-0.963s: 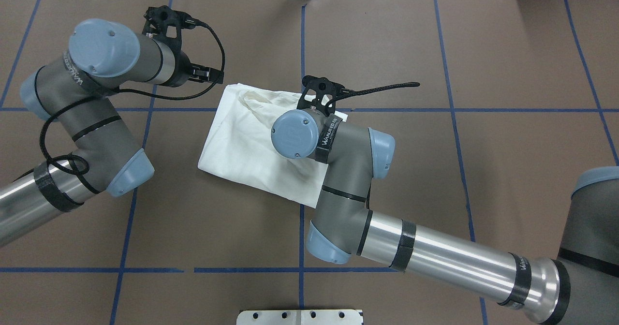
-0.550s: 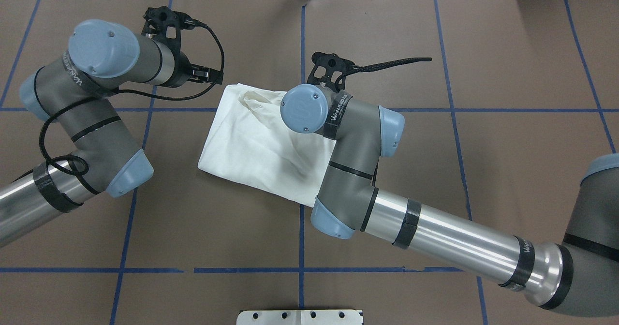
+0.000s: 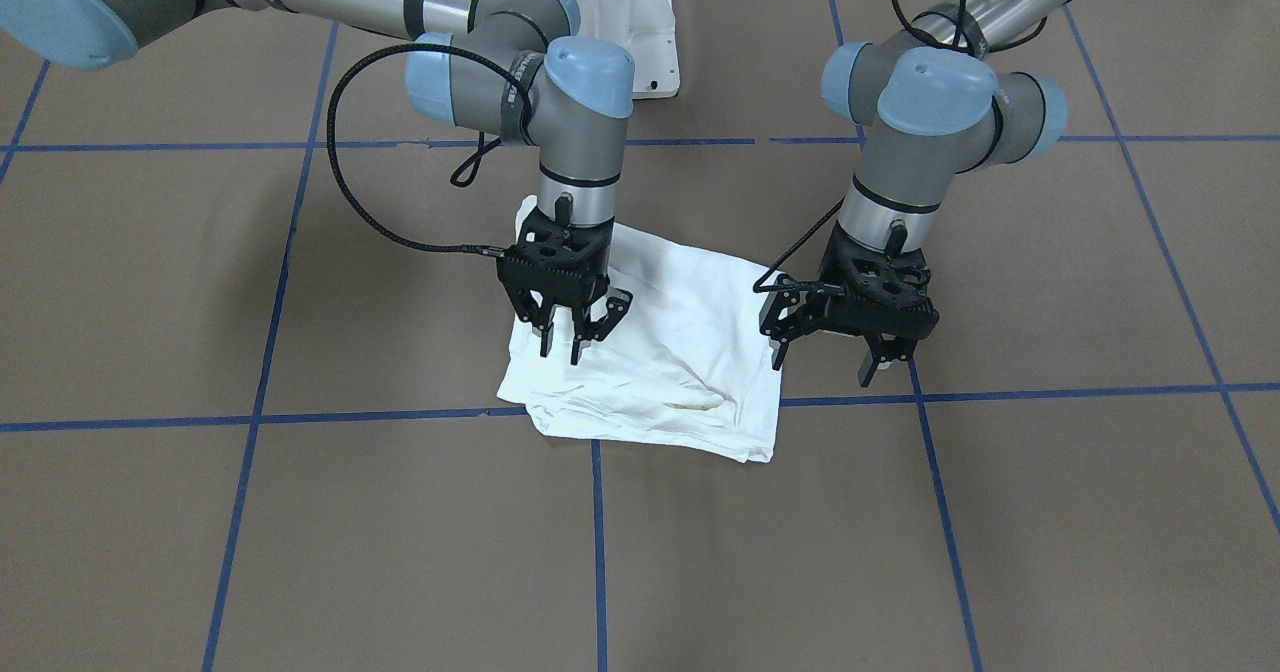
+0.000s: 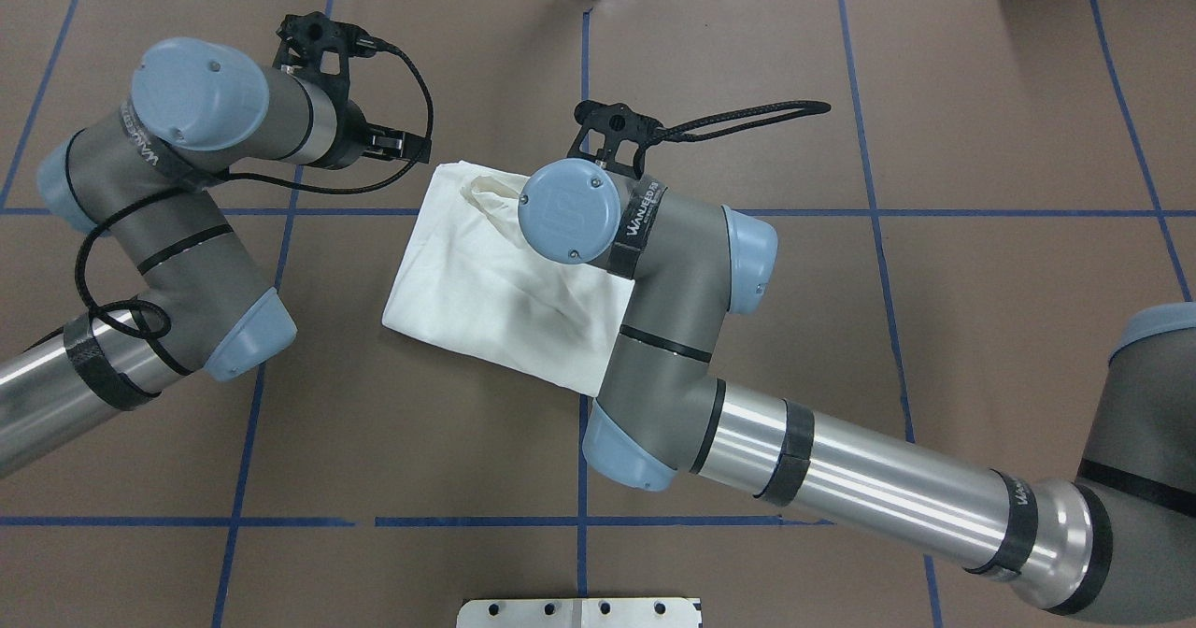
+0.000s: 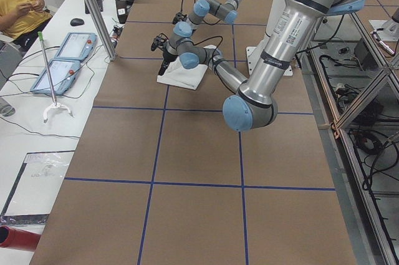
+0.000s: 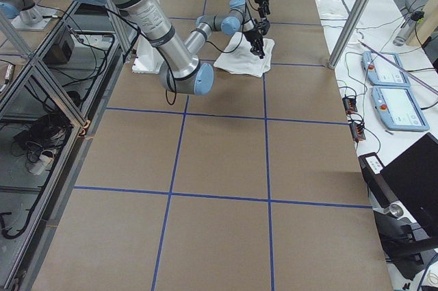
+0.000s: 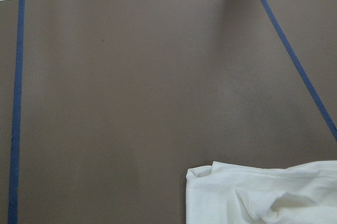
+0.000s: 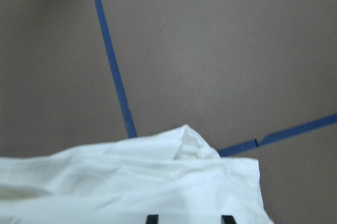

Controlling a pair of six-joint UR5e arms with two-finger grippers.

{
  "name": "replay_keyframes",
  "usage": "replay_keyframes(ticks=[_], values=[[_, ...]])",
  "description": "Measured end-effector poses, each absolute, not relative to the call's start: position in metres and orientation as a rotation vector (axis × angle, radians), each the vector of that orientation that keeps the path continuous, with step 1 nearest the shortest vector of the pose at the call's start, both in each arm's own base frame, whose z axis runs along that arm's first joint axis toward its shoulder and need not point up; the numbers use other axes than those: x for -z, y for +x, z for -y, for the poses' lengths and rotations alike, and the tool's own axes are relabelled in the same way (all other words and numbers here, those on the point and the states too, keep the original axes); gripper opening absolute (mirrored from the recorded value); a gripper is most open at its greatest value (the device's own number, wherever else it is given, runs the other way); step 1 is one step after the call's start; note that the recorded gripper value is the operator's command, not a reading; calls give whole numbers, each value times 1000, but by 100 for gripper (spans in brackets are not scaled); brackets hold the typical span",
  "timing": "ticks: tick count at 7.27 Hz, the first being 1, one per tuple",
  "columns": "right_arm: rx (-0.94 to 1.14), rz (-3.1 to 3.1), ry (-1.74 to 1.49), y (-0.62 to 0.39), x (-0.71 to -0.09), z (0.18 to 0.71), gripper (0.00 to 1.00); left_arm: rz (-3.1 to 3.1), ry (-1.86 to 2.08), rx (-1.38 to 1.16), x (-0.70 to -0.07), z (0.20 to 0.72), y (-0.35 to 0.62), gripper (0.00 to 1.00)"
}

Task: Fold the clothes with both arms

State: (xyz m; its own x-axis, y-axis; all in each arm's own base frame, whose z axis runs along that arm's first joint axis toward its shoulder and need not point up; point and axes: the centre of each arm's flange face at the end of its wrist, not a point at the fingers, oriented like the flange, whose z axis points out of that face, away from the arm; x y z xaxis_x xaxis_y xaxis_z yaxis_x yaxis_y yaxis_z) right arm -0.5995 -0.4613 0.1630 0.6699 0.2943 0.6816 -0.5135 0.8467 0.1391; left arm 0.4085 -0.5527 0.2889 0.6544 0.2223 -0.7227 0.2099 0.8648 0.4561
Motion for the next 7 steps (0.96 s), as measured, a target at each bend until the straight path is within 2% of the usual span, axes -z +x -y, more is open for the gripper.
replay_keyframes(ticks=[2,4,7], values=[[-381,742,241,-589,-163,390,90,-866,541,-7,-292,552,408,100],[-350,752,206,-596,-176,344,89,-866,541,-7,-292,552,408,100],[-347,729,216,-611,-192,331,85,-868,544,-7,-290,551,407,100]])
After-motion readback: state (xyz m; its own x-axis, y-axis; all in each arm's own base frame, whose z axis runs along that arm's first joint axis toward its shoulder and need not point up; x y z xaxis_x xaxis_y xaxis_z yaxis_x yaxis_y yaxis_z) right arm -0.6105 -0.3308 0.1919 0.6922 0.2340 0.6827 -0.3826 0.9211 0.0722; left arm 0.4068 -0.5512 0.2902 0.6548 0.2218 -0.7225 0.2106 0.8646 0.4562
